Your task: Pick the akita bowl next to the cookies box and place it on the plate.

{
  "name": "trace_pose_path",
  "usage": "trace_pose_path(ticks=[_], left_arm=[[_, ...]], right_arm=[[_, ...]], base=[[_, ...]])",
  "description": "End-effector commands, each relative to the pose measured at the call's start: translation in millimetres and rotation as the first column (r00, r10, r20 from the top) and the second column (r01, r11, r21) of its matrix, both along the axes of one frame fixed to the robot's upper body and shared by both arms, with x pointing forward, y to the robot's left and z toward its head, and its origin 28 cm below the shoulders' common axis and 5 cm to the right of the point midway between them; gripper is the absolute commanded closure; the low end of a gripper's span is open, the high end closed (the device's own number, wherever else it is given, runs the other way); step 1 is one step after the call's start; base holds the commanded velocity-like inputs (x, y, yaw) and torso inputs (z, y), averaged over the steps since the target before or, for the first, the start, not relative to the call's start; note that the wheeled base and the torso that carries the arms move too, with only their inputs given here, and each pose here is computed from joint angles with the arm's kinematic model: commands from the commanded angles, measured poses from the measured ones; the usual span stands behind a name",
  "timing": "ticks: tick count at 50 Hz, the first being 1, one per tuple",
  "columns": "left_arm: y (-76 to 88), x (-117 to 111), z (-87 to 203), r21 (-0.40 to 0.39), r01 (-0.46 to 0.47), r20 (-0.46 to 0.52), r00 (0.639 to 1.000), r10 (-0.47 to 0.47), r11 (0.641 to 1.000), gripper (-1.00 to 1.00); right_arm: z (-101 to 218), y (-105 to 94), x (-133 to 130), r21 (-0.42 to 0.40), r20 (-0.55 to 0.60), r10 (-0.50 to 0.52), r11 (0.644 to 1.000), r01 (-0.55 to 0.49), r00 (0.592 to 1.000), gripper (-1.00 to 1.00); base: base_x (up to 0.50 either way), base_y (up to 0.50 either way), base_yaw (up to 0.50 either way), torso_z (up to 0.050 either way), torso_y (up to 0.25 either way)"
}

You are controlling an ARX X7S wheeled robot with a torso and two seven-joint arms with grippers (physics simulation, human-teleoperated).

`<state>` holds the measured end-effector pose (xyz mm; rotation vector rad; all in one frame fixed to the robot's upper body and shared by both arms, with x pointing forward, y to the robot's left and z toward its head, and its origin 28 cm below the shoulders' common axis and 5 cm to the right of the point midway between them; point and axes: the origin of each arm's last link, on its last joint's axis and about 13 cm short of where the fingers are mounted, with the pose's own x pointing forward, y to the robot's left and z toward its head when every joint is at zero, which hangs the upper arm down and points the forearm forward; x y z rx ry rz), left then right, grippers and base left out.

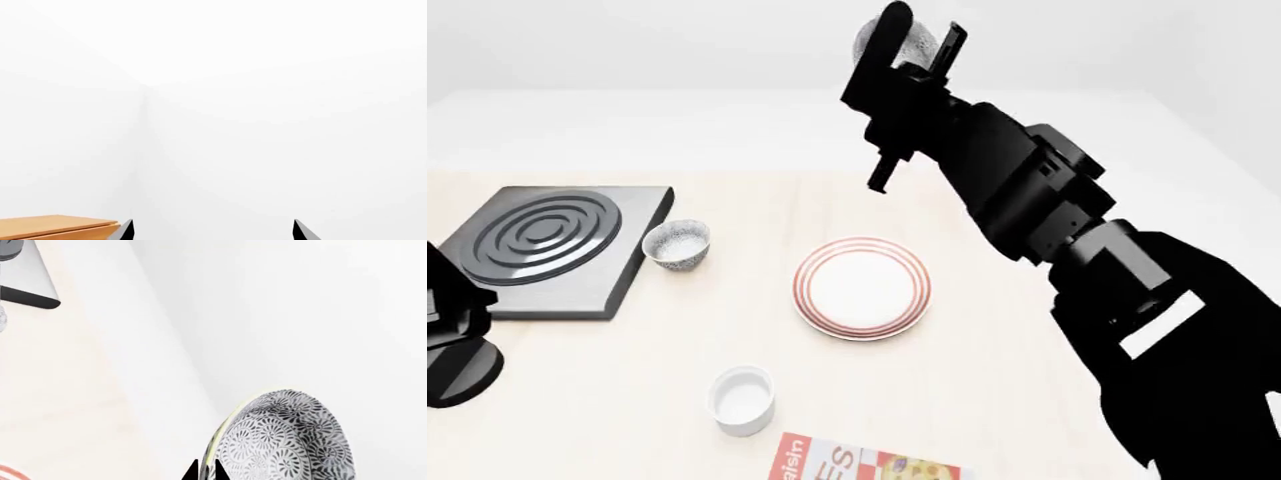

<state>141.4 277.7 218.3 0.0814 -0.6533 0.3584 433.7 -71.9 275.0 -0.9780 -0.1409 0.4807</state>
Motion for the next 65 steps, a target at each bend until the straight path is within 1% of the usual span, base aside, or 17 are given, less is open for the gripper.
trace_pose_path(ticks=[1, 3, 4, 5, 14, 20, 21, 22, 26, 29, 31, 33, 36, 38, 46, 53, 65], left_arm=[[-0.3, 1, -1, -0.002, 0.002, -0.002, 1.000, -0.002, 1.000, -1.00], [-0.1, 1, -1, -0.002, 0.001, -0.002, 1.000, -0.001, 1.000, -1.00], [0.1, 1, -1, -0.002, 0.001, -0.001, 1.000, -0.001, 1.000, -1.00], [0.5, 1, -1, -0.004, 0.000, -0.001, 1.000, 0.000, 1.000, -1.00], [1.8, 1, -2, -0.006, -0.002, -0.001, 1.000, 0.002, 1.000, -1.00], [2.2, 1, -2, -0.008, -0.003, 0.001, 1.000, 0.003, 1.000, -1.00], [1.9, 1, -2, -0.007, -0.001, 0.001, 1.000, 0.001, 1.000, -1.00], [1.9, 1, -2, -0.007, -0.001, 0.001, 1.000, 0.001, 1.000, -1.00], [1.8, 1, -2, -0.005, 0.000, 0.002, 1.000, 0.000, 1.000, -1.00], [1.8, 1, -1, -0.005, -0.001, 0.002, 1.000, 0.001, 1.000, -1.00], [1.5, 1, -1, -0.005, -0.001, 0.002, 1.000, 0.001, 1.000, -1.00], [1.2, 1, -2, -0.005, 0.001, 0.001, 1.000, -0.001, 1.000, -1.00], [1.2, 1, -2, -0.006, 0.001, 0.001, 1.000, -0.001, 1.000, -1.00], [0.8, 1, -2, -0.006, 0.002, 0.001, 1.000, -0.002, 1.000, -1.00], [0.6, 1, -2, -0.004, 0.002, 0.001, 1.000, -0.002, 1.000, -1.00], [0.7, 1, -3, -0.005, 0.003, 0.003, 1.000, -0.003, 1.000, -1.00], [1.4, 1, -3, 0.000, 0.002, -0.002, 1.000, -0.002, 1.000, -1.00]], right_arm=[[2, 14.2, 5, 0.010, -0.047, -0.068, 0.998, 0.068, 0.997, 1.00], [-1, 16.5, 4, 0.036, -0.076, -0.083, 0.996, 0.086, 0.994, 1.00], [-1, 17.1, 4, 0.041, -0.067, -0.091, 0.995, 0.094, 0.994, 1.00], [-3, 17.9, 3, 0.052, -0.100, -0.098, 0.993, 0.103, 0.990, 1.00], [-4, 23.3, 0, 0.094, -0.151, -0.129, 0.985, 0.144, 0.980, 1.00], [-9, 23.0, -1, 0.050, -0.204, -0.131, 0.988, 0.144, 0.970, 1.00], [-10, 22.6, -2, 0.024, -0.234, -0.128, 0.990, 0.138, 0.964, 1.00], [-11, 22.5, -2, 0.022, -0.216, -0.136, 0.989, 0.144, 0.967, 1.00], [-14, 21.8, -2, 0.004, -0.244, -0.138, 0.990, 0.143, 0.960, 1.00], [-19, 22.3, -3, -0.014, -0.310, -0.116, 0.993, 0.117, 0.944, 1.00], [-20, 22.3, -4, -0.023, -0.327, -0.118, 0.993, 0.117, 0.937, 1.00], [-24, 22.0, -5, -0.035, -0.376, -0.107, 0.994, 0.101, 0.920, 1.00], [-26, 21.4, -4, -0.046, -0.369, -0.116, 0.993, 0.106, 0.922, 1.00], [-28, 21.7, -5, -0.031, -0.385, -0.116, 0.993, 0.113, 0.916, 1.00], [-34, 20.6, -5, -0.069, -0.391, -0.125, 0.992, 0.107, 0.912, 1.00], [-34, 22.1, -5, -0.069, -0.385, -0.112, 0.993, 0.092, 0.916, 1.00], [-38, 26.0, -7, -0.085, -0.424, -0.076, 0.995, 0.044, 0.902, 1.00]], base=[[0.00, 0.00, 0.00, 0.000, 0.000], [0.00, 0.00, 0.00, 0.000, 0.000], [0.00, 0.00, 0.00, 0.000, 0.000], [0.00, 0.00, 0.00, 0.000, 0.000], [0.00, 0.00, 0.00, 0.000, 0.001], [0.00, 0.00, 0.00, 0.000, 0.000], [0.00, 0.00, 0.00, 0.000, 0.000], [0.00, 0.00, 0.00, 0.000, 0.000], [0.00, 0.00, 0.00, 0.000, 0.000], [0.00, 0.00, 0.00, 0.000, 0.003], [0.00, 0.00, 0.00, 0.000, 0.000], [0.00, 0.00, 0.00, 0.000, 0.000], [0.00, 0.00, 0.00, 0.000, 0.000], [0.00, 0.00, 0.00, 0.000, 0.000], [0.00, 0.00, 0.00, 0.000, 0.000], [0.00, 0.00, 0.00, 0.000, 0.001], [0.00, 0.00, 0.00, 0.000, 0.000]])
